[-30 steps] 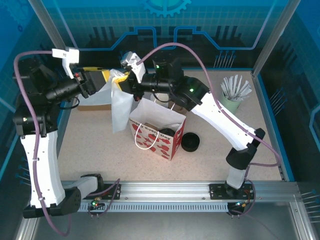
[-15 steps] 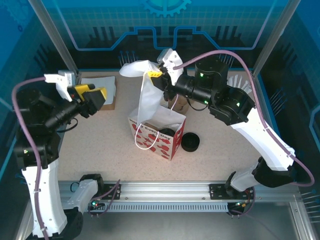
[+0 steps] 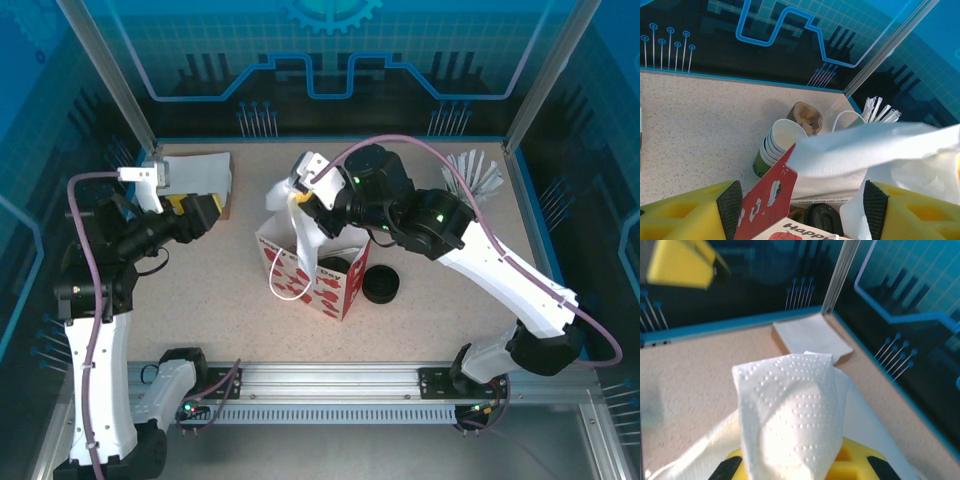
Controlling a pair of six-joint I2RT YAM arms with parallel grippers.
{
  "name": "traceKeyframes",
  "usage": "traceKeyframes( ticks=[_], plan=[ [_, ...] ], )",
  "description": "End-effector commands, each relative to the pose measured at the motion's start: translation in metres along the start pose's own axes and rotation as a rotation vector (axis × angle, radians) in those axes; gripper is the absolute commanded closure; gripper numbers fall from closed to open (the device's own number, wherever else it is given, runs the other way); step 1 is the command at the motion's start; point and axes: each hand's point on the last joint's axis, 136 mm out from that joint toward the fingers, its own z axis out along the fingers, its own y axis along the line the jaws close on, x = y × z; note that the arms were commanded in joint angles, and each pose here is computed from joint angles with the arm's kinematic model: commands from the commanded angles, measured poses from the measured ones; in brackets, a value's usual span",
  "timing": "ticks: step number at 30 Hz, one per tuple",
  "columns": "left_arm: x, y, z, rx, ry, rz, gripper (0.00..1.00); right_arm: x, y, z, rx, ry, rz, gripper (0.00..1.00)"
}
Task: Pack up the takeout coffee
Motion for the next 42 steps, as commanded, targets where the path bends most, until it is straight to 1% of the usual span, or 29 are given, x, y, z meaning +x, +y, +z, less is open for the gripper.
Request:
traceKeyframes(
  ticks=[1,4,11,17,26,32,35,37,39,42],
  plan=[
    [0.003,0.002,-0.001,-0.009,0.006,0.010,0.32,0.016,0.017,-0.016,-0.065,0.056,0.071,1.00],
    [0.004,0.002,0.001,-0.008,0.012,0.005,0.32,0.038,0.024,-0.006,-0.084,0.133,0.115,1.00],
    [0.007,0.003,0.002,-0.006,0.020,0.002,0.33,0.073,0.028,0.022,-0.110,0.278,0.231,1.00],
    [0.008,0.002,0.003,0.005,0.027,0.000,0.33,0.095,0.026,0.042,-0.146,0.381,0.345,1.00],
    [0.010,0.002,0.005,0.019,0.037,0.000,0.33,0.139,0.030,0.072,-0.184,0.541,0.392,0.97],
    [0.010,0.002,0.007,0.024,0.043,-0.004,0.33,0.178,0.031,0.093,-0.179,0.688,0.385,0.93],
    [0.010,0.002,0.007,0.027,0.046,-0.004,0.33,0.190,0.029,0.100,-0.177,0.746,0.401,0.90],
    [0.009,0.002,0.007,0.027,0.046,-0.001,0.33,0.196,0.023,0.101,-0.142,0.784,0.384,0.88],
    [0.009,0.002,0.008,0.027,0.047,-0.002,0.33,0.196,0.017,0.100,-0.117,0.803,0.368,0.82],
    [0.009,0.002,0.009,0.032,0.052,-0.005,0.33,0.178,0.010,0.095,-0.096,0.754,0.356,0.67]
  ],
)
